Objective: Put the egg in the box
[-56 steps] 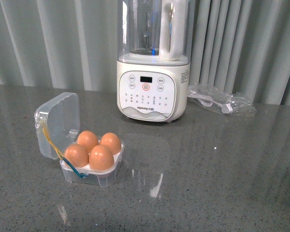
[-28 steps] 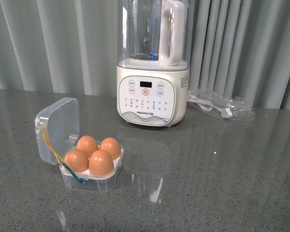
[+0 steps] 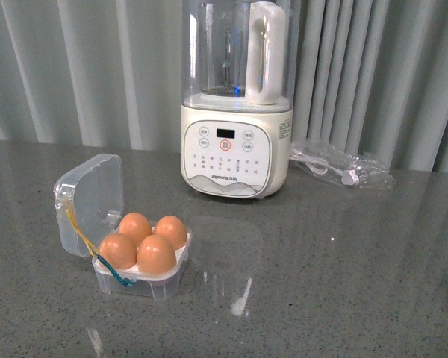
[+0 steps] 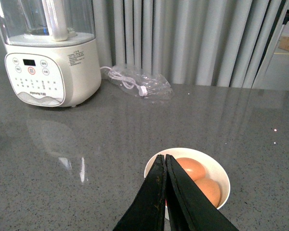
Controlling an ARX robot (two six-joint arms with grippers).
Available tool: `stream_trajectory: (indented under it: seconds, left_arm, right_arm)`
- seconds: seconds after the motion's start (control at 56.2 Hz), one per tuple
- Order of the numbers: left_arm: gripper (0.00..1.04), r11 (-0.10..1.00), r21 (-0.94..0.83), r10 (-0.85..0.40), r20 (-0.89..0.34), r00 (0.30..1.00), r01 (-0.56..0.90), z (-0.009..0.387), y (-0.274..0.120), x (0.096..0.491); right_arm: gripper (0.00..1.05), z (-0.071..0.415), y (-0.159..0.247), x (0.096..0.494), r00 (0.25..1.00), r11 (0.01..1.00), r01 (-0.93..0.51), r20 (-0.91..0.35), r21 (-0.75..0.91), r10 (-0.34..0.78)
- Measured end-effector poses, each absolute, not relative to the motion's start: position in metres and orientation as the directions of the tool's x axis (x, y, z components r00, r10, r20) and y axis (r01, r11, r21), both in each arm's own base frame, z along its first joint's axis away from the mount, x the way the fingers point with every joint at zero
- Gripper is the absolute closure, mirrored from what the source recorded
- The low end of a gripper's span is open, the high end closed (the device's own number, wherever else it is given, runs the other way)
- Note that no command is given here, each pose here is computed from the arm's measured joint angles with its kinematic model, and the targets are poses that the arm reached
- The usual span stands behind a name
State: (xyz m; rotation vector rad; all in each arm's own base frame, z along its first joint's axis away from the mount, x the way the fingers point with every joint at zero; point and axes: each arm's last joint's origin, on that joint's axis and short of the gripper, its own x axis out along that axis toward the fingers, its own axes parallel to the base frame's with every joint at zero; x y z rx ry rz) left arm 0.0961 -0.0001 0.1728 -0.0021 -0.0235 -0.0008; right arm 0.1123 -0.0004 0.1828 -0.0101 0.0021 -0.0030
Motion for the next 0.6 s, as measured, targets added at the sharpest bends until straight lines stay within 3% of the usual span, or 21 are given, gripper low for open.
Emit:
stream_trajectory:
  seconds: [0.604]
  left_arm:
    - [0.07, 1.0, -0.002, -0.001, 0.025, 1.0, 0.001, 0.173, 0.0, 0.096]
  right_arm:
    - [1.02, 0.164, 0.0, 0.098, 1.0, 1.0, 0.003, -0.002, -0.01, -0.003]
